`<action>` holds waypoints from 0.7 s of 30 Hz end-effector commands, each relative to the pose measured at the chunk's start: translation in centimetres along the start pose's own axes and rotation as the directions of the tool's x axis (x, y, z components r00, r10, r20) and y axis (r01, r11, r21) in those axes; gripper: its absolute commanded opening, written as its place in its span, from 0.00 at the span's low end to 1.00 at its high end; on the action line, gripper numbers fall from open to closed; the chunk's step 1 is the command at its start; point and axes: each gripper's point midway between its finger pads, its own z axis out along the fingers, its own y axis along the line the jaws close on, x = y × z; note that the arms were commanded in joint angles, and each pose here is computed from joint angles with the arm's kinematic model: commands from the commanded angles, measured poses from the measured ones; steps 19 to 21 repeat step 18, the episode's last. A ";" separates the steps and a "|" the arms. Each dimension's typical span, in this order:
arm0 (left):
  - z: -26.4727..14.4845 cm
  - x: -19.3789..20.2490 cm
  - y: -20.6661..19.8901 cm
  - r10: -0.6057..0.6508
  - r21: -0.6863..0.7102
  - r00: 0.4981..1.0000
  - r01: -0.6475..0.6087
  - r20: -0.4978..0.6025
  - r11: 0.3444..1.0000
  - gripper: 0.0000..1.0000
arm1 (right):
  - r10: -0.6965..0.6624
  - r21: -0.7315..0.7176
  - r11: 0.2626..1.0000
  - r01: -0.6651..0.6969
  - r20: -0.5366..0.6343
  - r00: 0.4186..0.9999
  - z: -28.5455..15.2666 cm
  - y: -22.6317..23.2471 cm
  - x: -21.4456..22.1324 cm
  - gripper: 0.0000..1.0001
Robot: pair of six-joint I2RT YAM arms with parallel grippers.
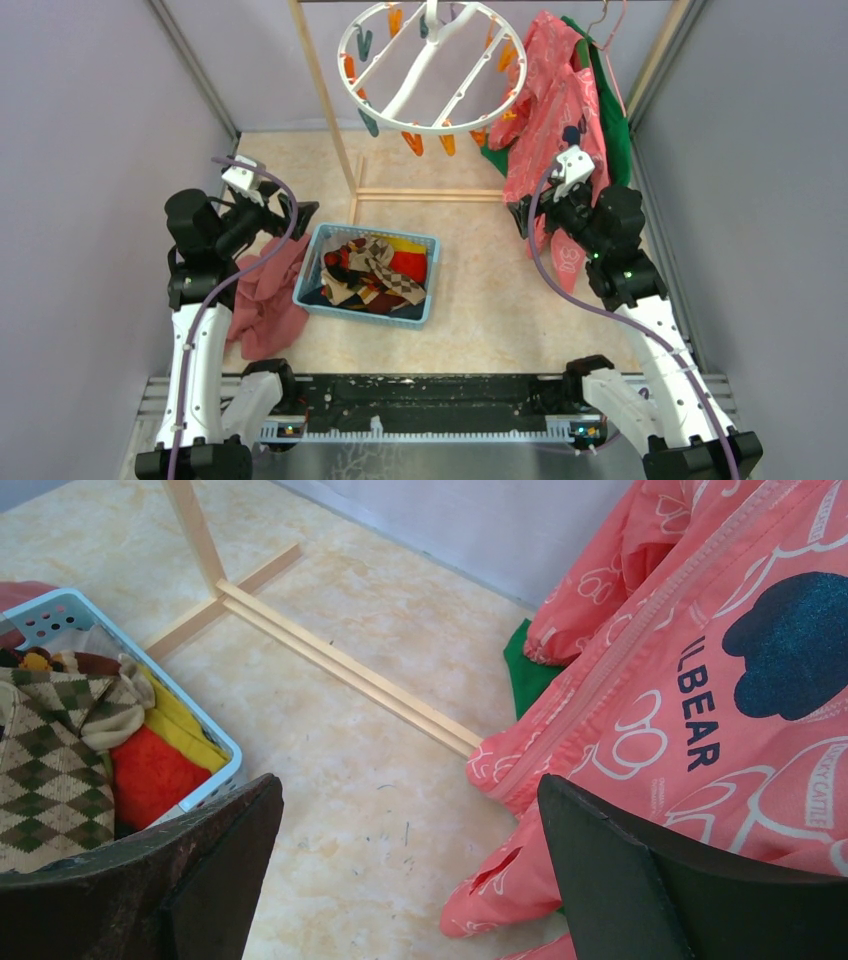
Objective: Remove the socks clipped to the hanger
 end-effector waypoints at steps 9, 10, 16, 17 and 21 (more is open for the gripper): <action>-0.4 -1.8 0.2 0.042 -0.010 0.998 -0.042 0.038 0.999 0.99 | -0.024 0.009 1.000 0.023 0.057 0.998 0.0 -0.4 -1.5 0.99; -0.4 -1.8 0.2 0.041 -0.010 0.998 -0.041 0.037 0.999 0.99 | -0.025 0.008 1.000 0.024 0.055 0.998 0.0 -0.4 -1.4 0.98; -0.4 -1.8 0.1 0.042 -0.009 0.998 -0.041 0.037 0.999 0.99 | -0.024 0.007 1.000 0.024 0.058 0.998 -0.1 -0.3 -1.5 0.98; -0.5 -1.8 0.2 0.043 -0.009 0.998 -0.043 0.037 0.999 0.99 | -0.024 0.006 1.000 0.024 0.058 0.998 -0.1 -0.3 -1.5 0.98; -0.5 -1.8 0.1 0.044 -0.009 0.998 -0.044 0.038 0.999 0.99 | -0.026 0.005 1.000 0.025 0.058 0.998 -0.1 -0.3 -1.5 0.98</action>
